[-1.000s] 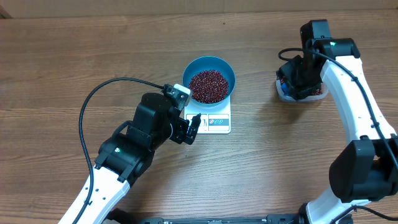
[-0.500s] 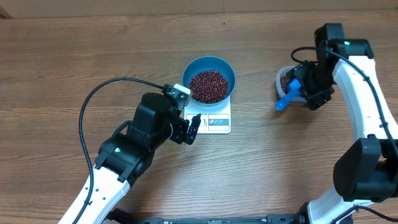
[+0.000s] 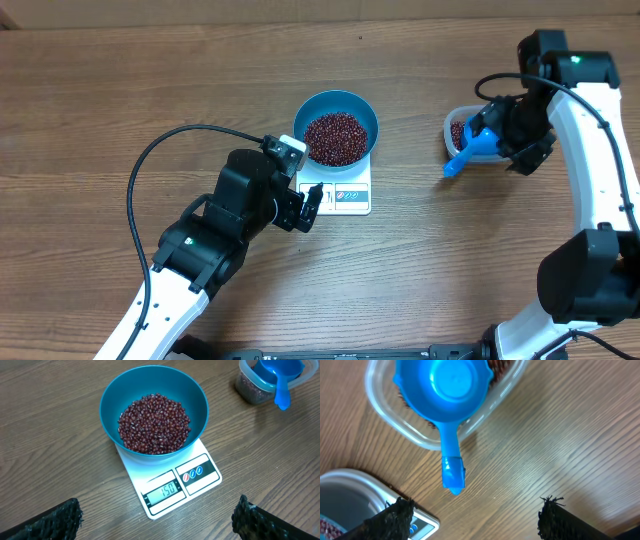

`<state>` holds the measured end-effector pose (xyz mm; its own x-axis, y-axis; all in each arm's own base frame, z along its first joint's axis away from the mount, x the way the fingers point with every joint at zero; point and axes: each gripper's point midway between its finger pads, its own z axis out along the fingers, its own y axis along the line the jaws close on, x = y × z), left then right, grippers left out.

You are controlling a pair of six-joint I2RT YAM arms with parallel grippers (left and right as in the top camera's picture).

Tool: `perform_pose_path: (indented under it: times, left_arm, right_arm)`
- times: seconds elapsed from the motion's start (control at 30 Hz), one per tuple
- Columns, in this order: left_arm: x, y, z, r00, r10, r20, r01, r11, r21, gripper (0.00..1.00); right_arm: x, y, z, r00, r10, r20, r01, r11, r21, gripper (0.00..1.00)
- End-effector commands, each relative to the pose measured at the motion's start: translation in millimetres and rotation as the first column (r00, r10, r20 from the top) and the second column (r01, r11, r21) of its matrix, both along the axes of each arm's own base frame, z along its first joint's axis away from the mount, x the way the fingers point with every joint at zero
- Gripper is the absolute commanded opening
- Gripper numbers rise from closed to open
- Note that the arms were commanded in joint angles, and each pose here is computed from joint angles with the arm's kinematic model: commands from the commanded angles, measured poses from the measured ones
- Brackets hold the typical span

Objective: Scoop item into bowl and weigh 150g on scale
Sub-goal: 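Lower the blue cup into the container and open the right gripper, then raise the open right gripper above the container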

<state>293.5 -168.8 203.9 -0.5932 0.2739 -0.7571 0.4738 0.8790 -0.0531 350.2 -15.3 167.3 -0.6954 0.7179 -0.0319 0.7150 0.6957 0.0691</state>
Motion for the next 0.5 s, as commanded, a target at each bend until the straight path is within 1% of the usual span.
perform_pose_path:
  times: [0.0,0.07,0.1,0.13,0.23,0.37,0.47]
  left_arm:
    - [-0.4,0.0,-5.4,1.0,0.005,-0.014,-0.005,1.0,0.0,1.0]
    - [-0.4,0.0,-5.4,1.0,0.005,-0.014,-0.005,1.0,0.0,1.0]
    - [-0.4,0.0,-5.4,1.0,0.005,-0.014,-0.005,1.0,0.0,1.0]
    - [-0.4,0.0,-5.4,1.0,0.005,-0.014,-0.005,1.0,0.0,1.0]
    - [-0.4,0.0,-5.4,1.0,0.005,-0.014,-0.005,1.0,0.0,0.99]
    - [-0.4,0.0,-5.4,1.0,0.005,-0.014,-0.005,1.0,0.0,0.99]
    - [-0.3,0.1,-5.4,1.0,0.006,-0.014,-0.006,1.0,0.0,1.0]
  right_arm:
    - [9.1,-7.7,31.6,0.99,0.111,0.082,-0.106,0.992,-0.063,0.83]
    - [11.0,-8.7,43.8,0.984,0.144,0.102,-0.137,0.988,-0.078,0.88]
    - [12.1,-9.0,50.7,0.981,0.158,0.114,-0.149,0.985,-0.084,0.97]
    - [13.1,-9.9,57.4,0.977,0.169,0.126,-0.158,0.983,-0.094,1.0]
    - [14.9,-13.6,80.0,0.967,0.198,0.163,-0.178,0.975,-0.131,1.0]
    - [12.5,-14.7,106.8,0.938,0.287,0.194,-0.255,0.951,-0.174,1.0]
    - [10.7,-14.6,115.1,0.922,0.333,0.199,-0.297,0.936,-0.191,1.0]
